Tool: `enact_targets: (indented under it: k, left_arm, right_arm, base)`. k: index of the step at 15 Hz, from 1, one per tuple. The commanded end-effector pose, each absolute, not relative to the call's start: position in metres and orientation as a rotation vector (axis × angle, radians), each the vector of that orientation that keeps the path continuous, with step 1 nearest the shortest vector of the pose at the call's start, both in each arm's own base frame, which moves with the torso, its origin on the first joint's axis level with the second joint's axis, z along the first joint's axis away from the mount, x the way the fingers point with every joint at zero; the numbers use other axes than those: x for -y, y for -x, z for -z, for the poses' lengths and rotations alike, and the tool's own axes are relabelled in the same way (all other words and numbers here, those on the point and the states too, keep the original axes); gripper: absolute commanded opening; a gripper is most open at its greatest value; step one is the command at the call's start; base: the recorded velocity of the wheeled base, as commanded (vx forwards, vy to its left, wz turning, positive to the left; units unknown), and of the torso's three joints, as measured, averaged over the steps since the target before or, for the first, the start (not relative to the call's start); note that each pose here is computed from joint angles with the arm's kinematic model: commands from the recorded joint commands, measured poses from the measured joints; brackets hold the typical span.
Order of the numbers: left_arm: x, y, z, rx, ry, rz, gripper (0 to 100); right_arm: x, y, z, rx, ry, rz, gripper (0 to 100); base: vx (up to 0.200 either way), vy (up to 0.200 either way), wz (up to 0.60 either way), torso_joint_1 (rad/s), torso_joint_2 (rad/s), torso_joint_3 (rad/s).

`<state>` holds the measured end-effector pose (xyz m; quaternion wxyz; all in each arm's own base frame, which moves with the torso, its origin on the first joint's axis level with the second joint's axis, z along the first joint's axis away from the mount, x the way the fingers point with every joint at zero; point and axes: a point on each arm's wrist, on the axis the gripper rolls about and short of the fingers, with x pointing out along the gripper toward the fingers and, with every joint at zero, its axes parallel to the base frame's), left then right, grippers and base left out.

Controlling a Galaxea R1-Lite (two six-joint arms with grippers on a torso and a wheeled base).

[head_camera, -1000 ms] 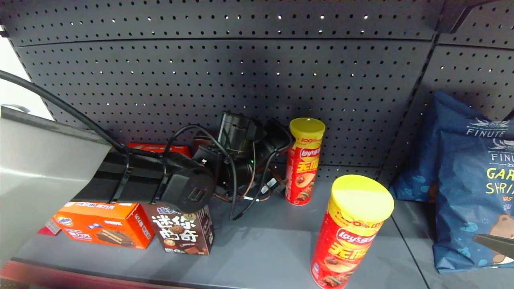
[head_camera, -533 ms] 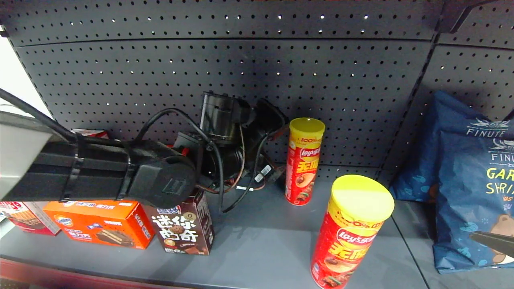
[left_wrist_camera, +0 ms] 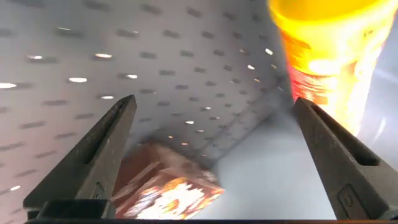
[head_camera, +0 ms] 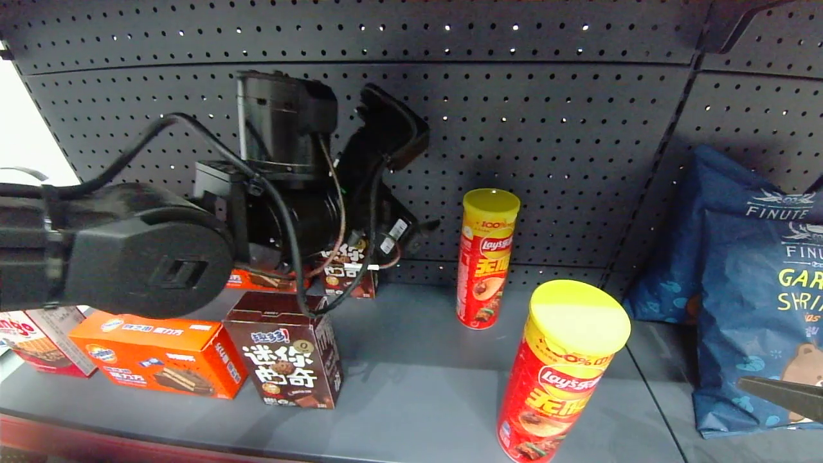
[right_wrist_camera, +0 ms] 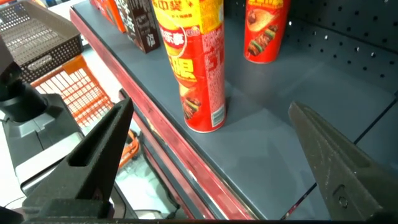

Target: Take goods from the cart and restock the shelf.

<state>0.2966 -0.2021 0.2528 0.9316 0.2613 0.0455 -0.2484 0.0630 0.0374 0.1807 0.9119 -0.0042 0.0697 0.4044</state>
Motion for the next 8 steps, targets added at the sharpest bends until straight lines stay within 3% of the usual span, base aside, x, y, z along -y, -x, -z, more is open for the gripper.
enact_targets:
  k: [1,3,8]
  left_arm:
    - [0.183,-0.284,-0.275,-0.05,-0.515,0.47,100]
    - [0.141,-0.251,-0.293,-0.025,-0.499,0.405,100]
    - [0.079,-0.184,-0.3,-0.043,-0.449,0.297,100]
  right_arm:
    - [-0.039,-0.065,-0.179,-0.161,0.009,-0.834,100]
    - [-0.041,-0.072,-0.178,-0.191,0.009,-0.833,100]
    - [-0.043,-0.076,-0.175,-0.218,0.008,-0.828,100]
  base:
    - [0.0,0.0,0.0,0.0,0.0,0.0]
    - [0.0,0.0,0.0,0.0,0.0,0.0]
    - [0.0,0.0,0.0,0.0,0.0,0.0]
